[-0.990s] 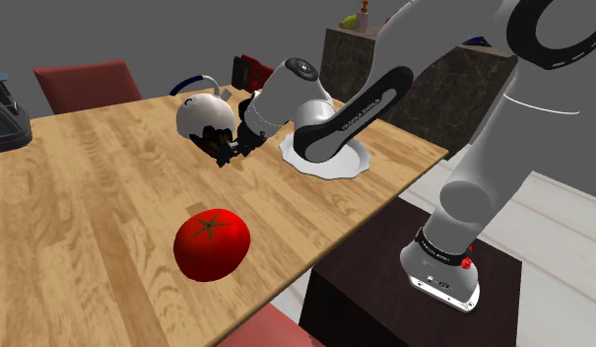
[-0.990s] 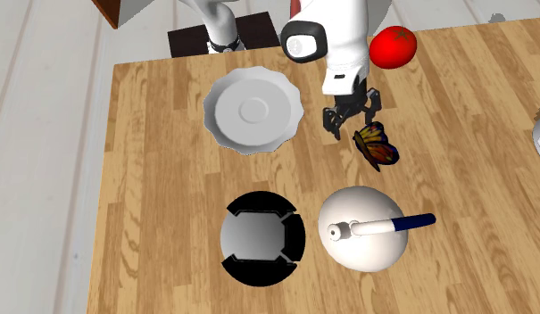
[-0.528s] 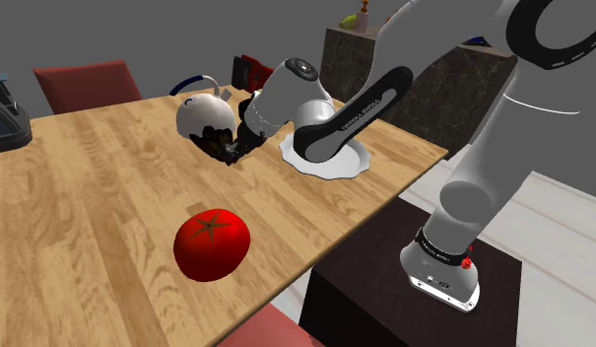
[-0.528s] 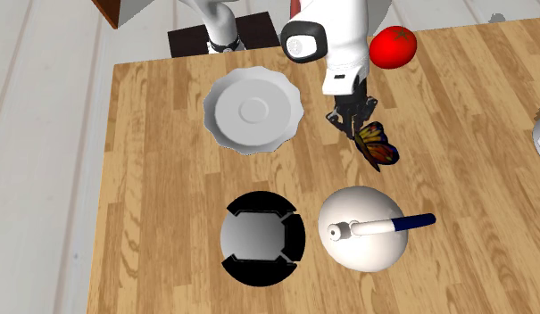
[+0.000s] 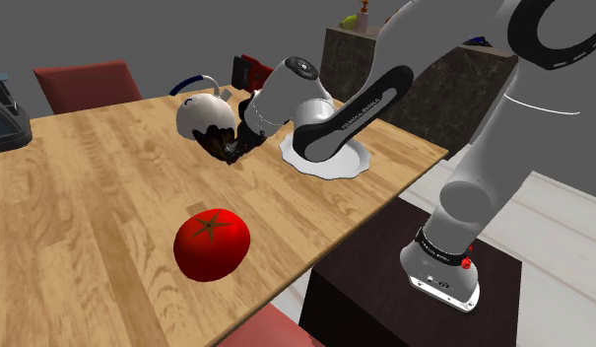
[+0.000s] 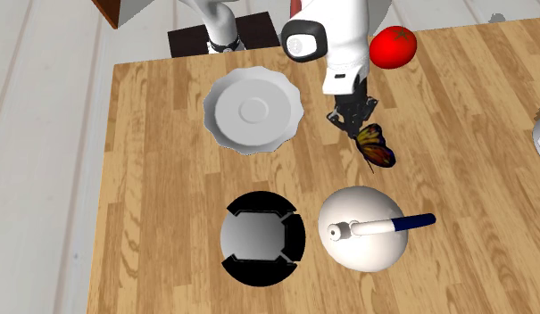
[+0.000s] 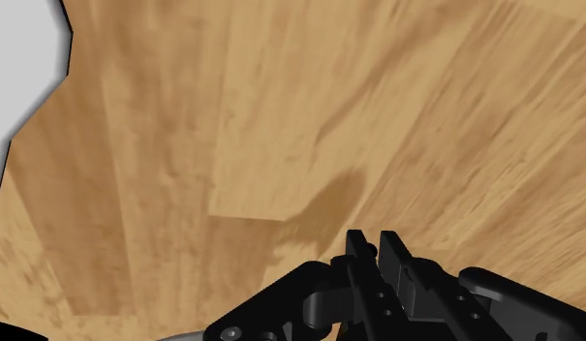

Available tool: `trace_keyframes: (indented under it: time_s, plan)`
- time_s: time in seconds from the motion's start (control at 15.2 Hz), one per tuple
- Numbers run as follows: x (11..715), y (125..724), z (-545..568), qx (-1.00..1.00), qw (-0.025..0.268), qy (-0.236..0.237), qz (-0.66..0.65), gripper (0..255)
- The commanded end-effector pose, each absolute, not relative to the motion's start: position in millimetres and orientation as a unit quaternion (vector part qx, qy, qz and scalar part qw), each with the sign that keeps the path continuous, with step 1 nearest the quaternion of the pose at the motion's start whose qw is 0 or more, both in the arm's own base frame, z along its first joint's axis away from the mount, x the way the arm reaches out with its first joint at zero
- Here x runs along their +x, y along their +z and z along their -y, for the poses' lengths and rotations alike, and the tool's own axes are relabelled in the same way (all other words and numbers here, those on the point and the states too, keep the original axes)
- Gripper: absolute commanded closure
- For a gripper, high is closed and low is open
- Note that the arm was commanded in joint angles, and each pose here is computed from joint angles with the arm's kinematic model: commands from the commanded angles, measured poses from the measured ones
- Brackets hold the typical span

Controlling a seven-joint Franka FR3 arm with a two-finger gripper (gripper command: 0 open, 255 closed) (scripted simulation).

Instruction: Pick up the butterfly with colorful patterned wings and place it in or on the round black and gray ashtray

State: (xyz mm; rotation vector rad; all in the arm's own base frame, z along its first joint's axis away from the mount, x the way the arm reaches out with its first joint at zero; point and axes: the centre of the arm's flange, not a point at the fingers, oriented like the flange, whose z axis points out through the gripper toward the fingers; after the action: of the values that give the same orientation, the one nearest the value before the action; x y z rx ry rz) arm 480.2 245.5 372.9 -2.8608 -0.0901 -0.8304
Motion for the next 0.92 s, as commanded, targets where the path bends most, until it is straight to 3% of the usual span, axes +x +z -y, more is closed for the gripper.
trace_keyframes:
  time_s: [0.0, 0.86]
  plan:
    - [480, 381, -246, -0.957, 0.081, -0.278, 0.030, 255]
    - [480, 450, -246, -0.957, 0.081, -0.278, 0.030, 255]
